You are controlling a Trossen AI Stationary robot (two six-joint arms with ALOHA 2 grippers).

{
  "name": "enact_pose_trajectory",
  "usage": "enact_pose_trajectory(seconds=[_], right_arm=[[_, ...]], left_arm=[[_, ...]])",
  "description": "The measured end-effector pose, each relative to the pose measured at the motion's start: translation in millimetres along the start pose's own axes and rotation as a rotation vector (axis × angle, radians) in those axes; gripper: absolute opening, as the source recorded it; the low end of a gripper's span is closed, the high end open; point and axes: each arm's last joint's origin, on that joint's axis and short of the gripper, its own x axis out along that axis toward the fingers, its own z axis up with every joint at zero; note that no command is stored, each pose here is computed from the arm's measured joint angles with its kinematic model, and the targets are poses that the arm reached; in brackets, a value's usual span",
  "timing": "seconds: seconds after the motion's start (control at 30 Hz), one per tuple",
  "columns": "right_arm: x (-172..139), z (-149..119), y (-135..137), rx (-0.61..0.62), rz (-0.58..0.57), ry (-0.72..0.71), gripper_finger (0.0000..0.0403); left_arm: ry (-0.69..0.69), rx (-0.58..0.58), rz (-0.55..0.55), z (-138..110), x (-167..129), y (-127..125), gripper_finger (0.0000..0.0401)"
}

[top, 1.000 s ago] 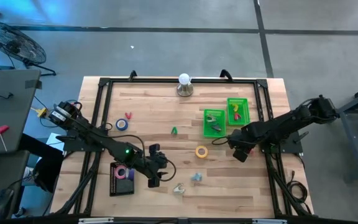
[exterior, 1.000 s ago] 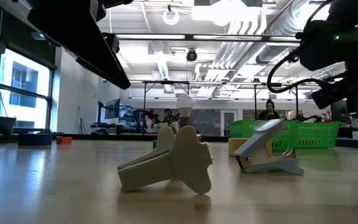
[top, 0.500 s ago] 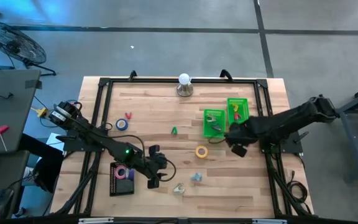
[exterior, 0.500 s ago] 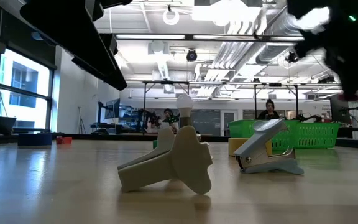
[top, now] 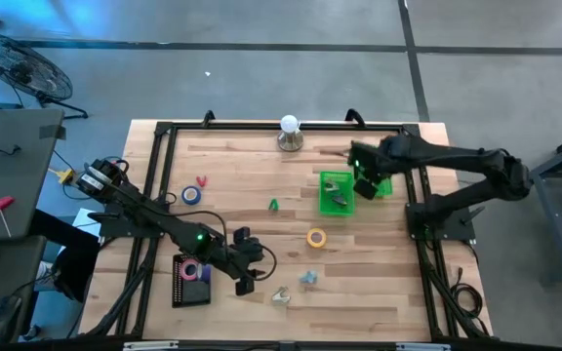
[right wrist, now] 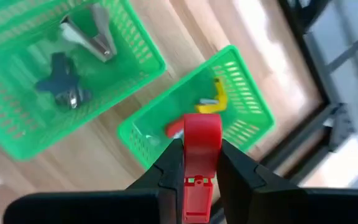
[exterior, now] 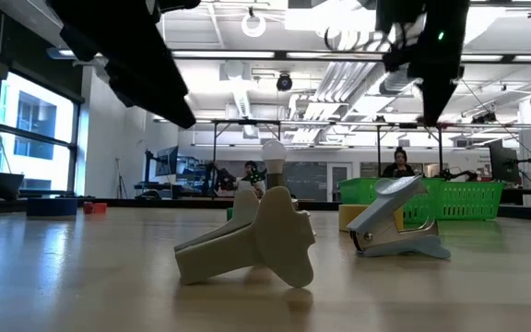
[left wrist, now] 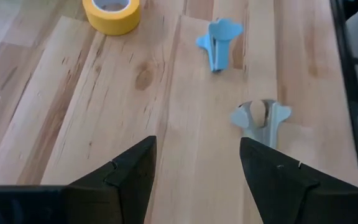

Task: Pick and place Stapler, Stapler remover, tape
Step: Put the right red stapler into the right green basket

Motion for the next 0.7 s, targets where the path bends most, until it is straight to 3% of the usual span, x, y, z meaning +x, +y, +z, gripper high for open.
enact_pose_trajectory(seconds=[0.27, 0.5, 0.7], right_arm=[[67, -9, -24, 0.105, 0.153, 0.061, 0.0060], [90, -25, -23, 0.083, 0.162, 0.117, 0.0188], [84, -21, -24, 0.084, 0.167, 0.105, 0.0230]], left_arm=[[-0.038, -0.003, 0.025, 2, 0, 0, 0.0225], [-0.113, 0.008, 0.150, 4, -1, 4, 0.0225], [-0.156, 0.036, 0.224, 5, -1, 6, 0.0225]])
